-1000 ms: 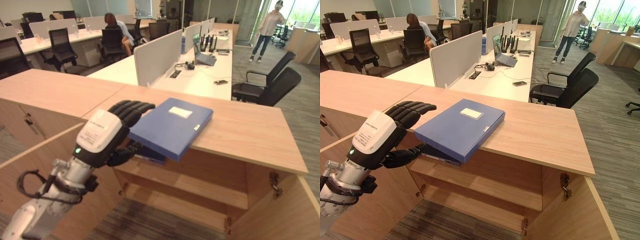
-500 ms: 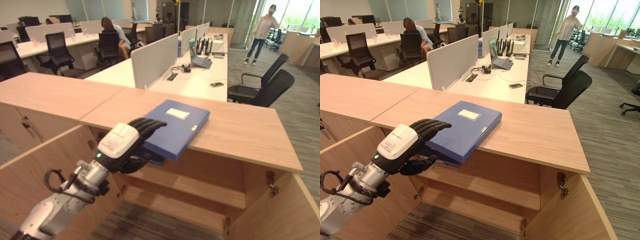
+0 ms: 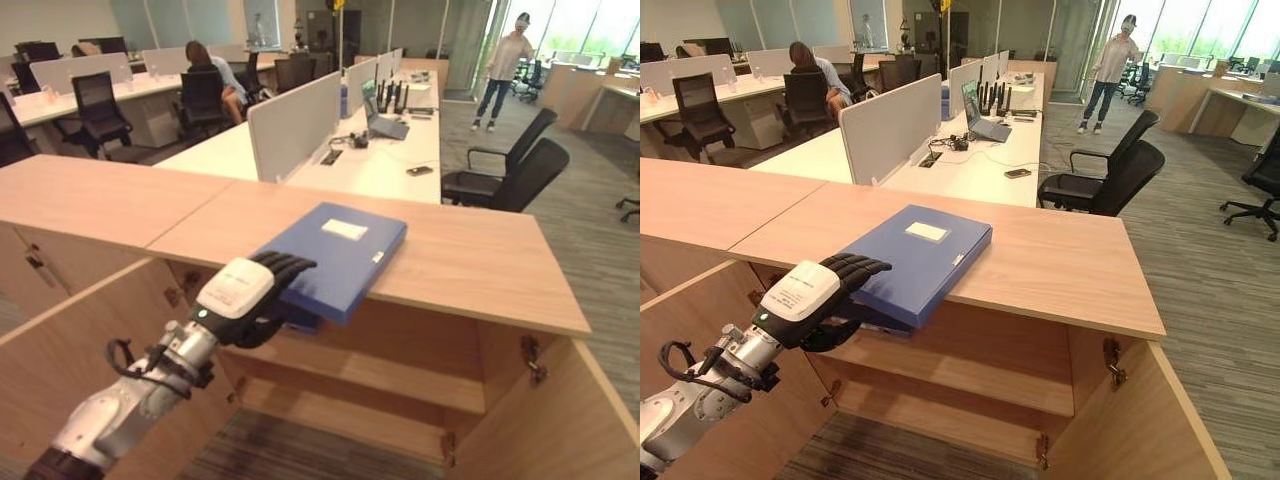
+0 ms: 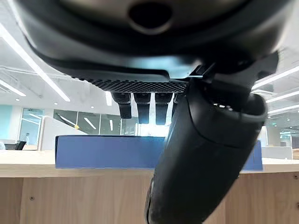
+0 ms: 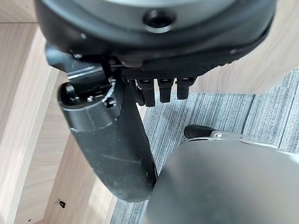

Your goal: Put the empty folder in the office cabinet

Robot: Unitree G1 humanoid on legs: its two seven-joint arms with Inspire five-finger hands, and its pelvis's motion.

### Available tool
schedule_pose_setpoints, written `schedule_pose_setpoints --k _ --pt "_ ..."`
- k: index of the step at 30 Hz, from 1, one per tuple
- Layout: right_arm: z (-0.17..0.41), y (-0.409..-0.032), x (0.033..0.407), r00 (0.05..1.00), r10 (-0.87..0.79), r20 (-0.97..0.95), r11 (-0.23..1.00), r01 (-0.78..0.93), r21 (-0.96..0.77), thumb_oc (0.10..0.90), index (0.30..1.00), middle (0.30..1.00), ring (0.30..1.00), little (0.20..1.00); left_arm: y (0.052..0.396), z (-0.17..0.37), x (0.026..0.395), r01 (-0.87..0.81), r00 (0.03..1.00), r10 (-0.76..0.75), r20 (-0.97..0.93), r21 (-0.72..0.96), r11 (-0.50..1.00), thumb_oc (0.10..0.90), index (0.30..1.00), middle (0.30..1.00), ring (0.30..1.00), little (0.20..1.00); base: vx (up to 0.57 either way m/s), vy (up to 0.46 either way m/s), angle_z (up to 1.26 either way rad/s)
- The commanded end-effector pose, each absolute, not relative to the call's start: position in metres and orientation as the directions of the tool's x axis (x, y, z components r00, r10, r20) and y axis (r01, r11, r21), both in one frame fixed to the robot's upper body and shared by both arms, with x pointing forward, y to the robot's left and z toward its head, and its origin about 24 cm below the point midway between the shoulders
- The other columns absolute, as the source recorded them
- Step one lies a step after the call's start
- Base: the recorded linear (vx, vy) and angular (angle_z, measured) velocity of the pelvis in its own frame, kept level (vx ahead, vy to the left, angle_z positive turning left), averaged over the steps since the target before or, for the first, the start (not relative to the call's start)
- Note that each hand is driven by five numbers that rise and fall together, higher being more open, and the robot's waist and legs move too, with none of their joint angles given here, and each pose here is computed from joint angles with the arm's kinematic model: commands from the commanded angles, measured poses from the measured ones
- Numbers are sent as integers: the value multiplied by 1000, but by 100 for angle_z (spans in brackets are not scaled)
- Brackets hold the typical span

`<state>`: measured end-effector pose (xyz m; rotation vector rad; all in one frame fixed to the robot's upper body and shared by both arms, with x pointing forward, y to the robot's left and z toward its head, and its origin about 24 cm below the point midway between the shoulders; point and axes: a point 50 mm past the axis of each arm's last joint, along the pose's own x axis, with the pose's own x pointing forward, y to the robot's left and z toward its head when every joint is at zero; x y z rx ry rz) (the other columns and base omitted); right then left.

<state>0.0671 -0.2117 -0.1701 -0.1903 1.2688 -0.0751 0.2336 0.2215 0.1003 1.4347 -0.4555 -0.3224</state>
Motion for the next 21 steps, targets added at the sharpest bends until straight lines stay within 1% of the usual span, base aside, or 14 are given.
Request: schedule_pose_setpoints --k 1,15,16,17,18,21 --pt "-164 -214 95 382 -159 -910 971 -105 -214 800 900 900 900 900 210 156 263 -370 779 -477 408 912 176 800 900 900 900 900 4 6 -7" --pt "-163 -214 97 390 -165 -906 965 -127 -230 800 900 900 900 900 210 121 289 -326 852 -401 337 940 97 800 900 900 900 900 -2 0 -2" --pt "-163 -213 98 393 -165 -905 964 -128 -231 800 900 900 900 900 210 118 290 -317 860 -391 328 944 94 744 815 815 815 815 34 0 -4" --pt "-163 -214 98 392 -165 -905 964 -128 -231 800 900 900 900 900 210 117 290 -317 860 -391 328 944 94 645 667 667 667 667 -26 -6 -4" --pt "-163 -213 98 395 -165 -904 964 -131 -233 800 900 900 900 900 210 110 292 -295 872 -383 304 952 83 400 300 300 300 300 36 -2 -3" --pt "-163 -213 98 397 -167 -903 963 -129 -235 800 900 900 900 900 210 104 292 -277 884 -369 287 957 81 400 300 300 300 300 -11 -2 -2"
